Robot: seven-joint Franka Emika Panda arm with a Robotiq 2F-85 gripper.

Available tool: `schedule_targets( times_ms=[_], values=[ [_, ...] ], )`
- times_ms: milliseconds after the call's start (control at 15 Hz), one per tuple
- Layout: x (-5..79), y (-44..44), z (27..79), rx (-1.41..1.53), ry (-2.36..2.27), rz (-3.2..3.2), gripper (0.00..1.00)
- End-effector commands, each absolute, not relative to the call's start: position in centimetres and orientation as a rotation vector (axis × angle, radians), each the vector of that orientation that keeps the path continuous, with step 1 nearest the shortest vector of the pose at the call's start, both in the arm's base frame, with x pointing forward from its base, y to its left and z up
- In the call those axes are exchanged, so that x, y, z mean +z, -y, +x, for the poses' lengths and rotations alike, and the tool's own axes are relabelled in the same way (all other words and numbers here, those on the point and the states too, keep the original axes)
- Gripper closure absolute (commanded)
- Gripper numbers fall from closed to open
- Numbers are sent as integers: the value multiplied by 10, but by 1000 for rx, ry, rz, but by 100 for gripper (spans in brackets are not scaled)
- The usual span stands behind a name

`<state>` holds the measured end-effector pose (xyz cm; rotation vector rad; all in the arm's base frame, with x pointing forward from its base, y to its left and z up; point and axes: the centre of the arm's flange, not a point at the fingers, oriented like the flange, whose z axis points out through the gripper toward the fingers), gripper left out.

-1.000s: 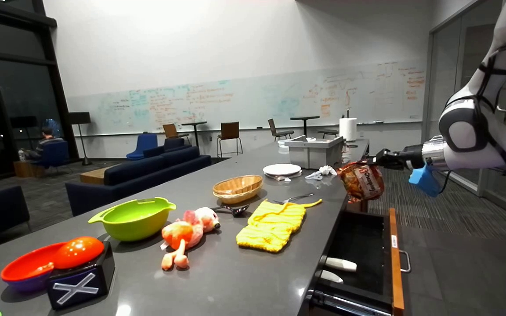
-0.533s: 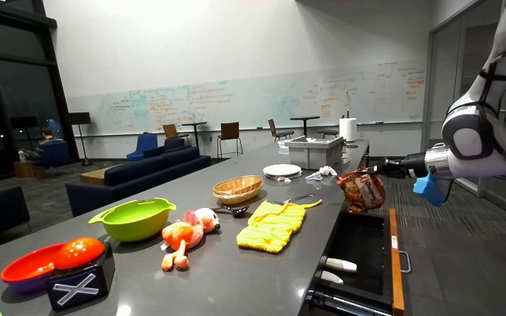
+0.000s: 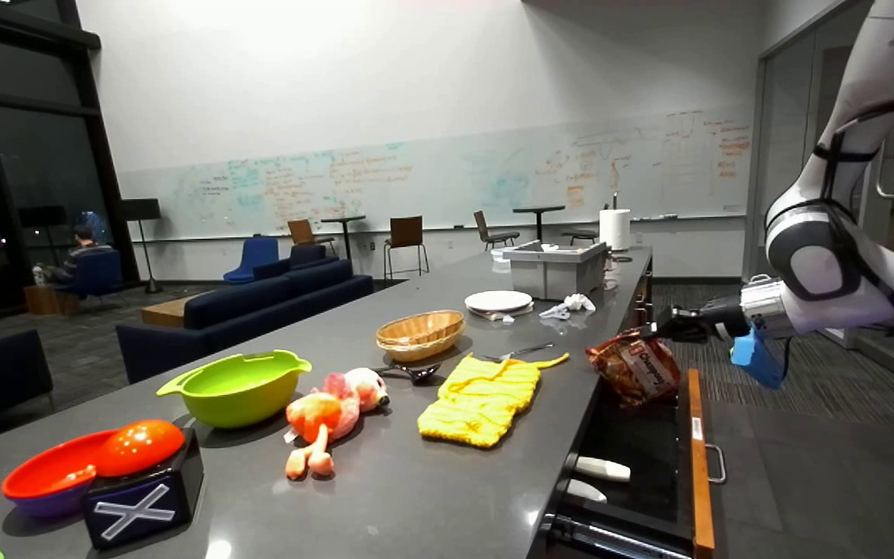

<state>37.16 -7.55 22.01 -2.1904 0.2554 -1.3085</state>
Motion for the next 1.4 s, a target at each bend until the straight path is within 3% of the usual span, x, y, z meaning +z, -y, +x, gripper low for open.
schedule_targets(
  times_ms=[0,467,533,600,800,1333],
  values=[
    [202,74,384,-1151,-256,-2238,100],
    [168,85,401,-842,-285,-2319,100],
    [162,87,404,-807,-287,-2331,74],
    [161,89,405,-777,-291,-2341,73],
    [158,90,412,-716,-288,-2343,57],
    [154,76,441,-570,-246,-2364,2]
  ],
)
